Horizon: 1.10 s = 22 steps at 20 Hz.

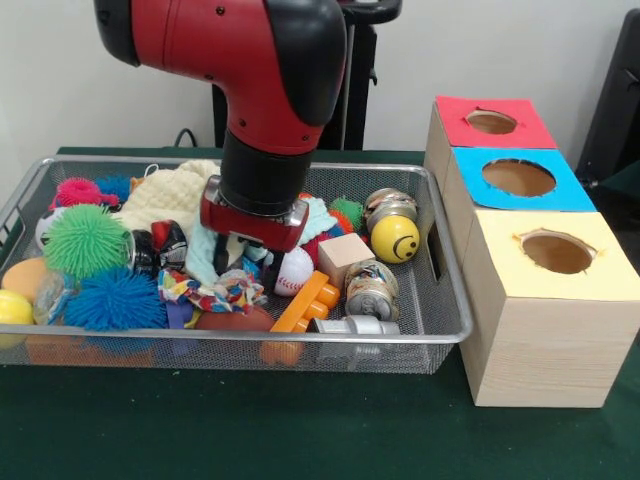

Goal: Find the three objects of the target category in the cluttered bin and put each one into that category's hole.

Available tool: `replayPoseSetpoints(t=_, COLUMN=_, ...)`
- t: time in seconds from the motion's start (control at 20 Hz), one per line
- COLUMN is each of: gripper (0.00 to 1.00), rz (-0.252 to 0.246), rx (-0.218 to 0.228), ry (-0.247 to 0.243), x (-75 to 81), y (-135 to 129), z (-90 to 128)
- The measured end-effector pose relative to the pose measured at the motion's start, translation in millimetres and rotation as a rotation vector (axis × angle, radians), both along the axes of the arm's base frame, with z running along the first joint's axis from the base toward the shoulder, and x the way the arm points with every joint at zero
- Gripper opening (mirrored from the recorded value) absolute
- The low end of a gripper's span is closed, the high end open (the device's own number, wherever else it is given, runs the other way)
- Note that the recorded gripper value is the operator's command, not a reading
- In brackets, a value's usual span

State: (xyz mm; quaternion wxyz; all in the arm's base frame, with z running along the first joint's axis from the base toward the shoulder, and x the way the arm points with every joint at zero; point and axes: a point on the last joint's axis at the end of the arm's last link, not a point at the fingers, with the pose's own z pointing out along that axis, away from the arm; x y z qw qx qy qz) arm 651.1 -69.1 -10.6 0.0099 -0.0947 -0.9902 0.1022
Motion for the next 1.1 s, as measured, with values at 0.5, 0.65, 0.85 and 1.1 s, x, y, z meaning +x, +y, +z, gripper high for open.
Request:
replayPoseSetpoints(t=0.5, gripper=1.0, rz=-0.009, rx=0.007, ry=0.015, x=-3.6, y=-5, z=-14)
replayPoseSetpoints(t=0.65, gripper=1.0, rz=-0.008, rx=0.009, ry=0.018, x=-5.1, y=-4, z=-19)
replayPoseSetpoints(t=0.85, gripper=1.0, rz=-0.006, rx=0.009, ry=0.016, x=-5.5, y=-4, z=-23)
replayPoseSetpoints(t=1.1, gripper=1.0, rz=-0.009, rx=0.01, ry=0.004, x=0.6, y=-7, z=-23)
